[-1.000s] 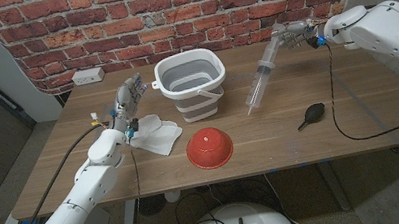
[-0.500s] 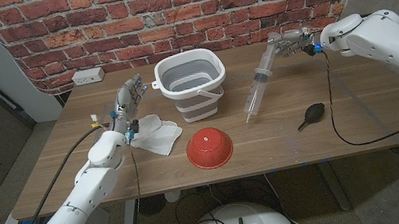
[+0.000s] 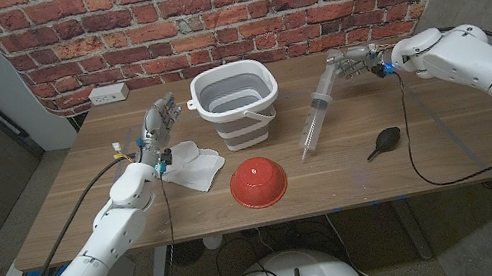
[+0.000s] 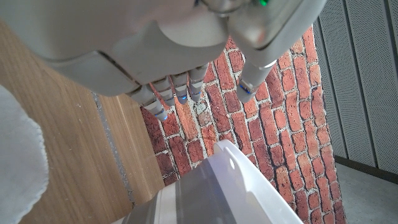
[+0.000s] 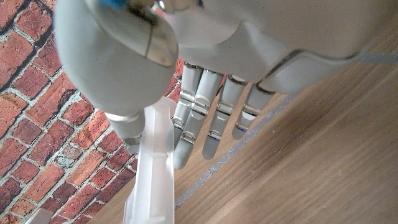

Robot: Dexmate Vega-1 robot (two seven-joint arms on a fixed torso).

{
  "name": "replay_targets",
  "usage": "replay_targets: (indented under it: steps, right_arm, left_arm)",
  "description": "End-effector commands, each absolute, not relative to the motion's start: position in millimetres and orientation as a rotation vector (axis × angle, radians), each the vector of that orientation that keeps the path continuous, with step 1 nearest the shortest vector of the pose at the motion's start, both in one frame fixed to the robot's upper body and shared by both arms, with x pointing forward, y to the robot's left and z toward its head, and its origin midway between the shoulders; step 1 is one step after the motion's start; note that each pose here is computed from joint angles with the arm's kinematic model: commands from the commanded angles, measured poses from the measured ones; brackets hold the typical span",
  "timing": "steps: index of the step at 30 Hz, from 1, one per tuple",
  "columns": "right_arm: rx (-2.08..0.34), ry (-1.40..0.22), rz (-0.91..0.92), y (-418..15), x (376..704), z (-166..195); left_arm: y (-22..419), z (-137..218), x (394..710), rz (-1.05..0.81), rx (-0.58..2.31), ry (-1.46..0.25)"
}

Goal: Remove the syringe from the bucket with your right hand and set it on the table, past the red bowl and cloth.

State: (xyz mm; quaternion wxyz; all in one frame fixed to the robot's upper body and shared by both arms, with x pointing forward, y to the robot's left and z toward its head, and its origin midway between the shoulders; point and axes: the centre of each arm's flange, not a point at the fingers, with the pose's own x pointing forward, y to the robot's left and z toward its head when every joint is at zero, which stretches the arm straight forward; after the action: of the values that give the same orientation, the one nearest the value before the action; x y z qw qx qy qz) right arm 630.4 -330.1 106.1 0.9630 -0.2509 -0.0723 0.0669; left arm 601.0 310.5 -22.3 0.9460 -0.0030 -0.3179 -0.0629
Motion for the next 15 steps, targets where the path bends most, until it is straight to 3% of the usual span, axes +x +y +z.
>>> replay_targets:
  steps: [1,15]
  right_arm:
    - [-0.536,-0.158,0.207,-325.4,643.4,89.4]
    - [-0.555,-0.191,0.251,-325.3,653.8,72.6]
  left_arm:
    - [309.3,-21.9,601.4,-0.125,-0.002,-0.641]
    - [311.4,-19.7,602.4,-0.129,0.006,-0.639]
